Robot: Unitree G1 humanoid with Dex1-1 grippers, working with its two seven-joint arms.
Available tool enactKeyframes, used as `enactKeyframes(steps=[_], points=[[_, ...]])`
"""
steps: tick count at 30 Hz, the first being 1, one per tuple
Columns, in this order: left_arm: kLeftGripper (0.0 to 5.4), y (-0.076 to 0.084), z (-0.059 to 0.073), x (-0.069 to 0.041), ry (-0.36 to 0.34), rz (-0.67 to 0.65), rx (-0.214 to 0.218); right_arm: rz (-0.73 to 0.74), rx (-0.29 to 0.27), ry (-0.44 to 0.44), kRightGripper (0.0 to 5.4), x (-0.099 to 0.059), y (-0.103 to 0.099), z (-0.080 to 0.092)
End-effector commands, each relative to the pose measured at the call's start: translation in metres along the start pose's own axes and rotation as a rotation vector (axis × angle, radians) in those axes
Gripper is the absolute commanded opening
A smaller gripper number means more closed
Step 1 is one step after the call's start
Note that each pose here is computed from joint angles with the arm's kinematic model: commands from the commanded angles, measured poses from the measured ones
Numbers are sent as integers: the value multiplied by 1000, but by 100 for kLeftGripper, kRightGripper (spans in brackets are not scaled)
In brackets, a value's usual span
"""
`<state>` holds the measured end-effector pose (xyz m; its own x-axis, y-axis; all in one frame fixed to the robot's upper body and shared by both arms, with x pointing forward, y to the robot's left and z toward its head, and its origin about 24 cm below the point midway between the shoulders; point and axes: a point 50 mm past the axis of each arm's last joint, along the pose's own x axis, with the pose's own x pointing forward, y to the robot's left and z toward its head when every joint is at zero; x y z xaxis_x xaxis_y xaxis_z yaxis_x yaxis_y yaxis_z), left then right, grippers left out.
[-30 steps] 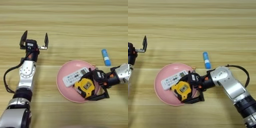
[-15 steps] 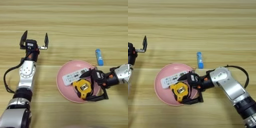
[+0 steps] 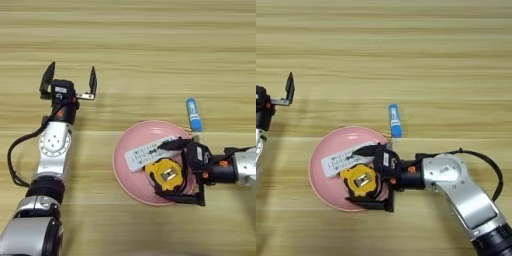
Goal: Move the objects on the table
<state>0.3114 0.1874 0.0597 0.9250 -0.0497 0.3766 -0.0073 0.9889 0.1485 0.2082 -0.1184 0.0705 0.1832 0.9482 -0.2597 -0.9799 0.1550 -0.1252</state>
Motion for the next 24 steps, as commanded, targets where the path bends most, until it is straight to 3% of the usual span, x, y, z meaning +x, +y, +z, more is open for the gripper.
enactKeyframes(steps=[1,13,20,24], points=[[540,-2,1,3,-6,-3,-2,-141,26,-57,536,-1,-5,6],[540,-1,1,6,-6,-3,-3,-565,64,-241,536,-12,-37,23],[540,-1,1,7,-7,-3,-4,-758,83,-264,536,-23,-56,23],[540,-2,0,7,-7,-2,-5,-857,91,-224,536,-28,-65,16]])
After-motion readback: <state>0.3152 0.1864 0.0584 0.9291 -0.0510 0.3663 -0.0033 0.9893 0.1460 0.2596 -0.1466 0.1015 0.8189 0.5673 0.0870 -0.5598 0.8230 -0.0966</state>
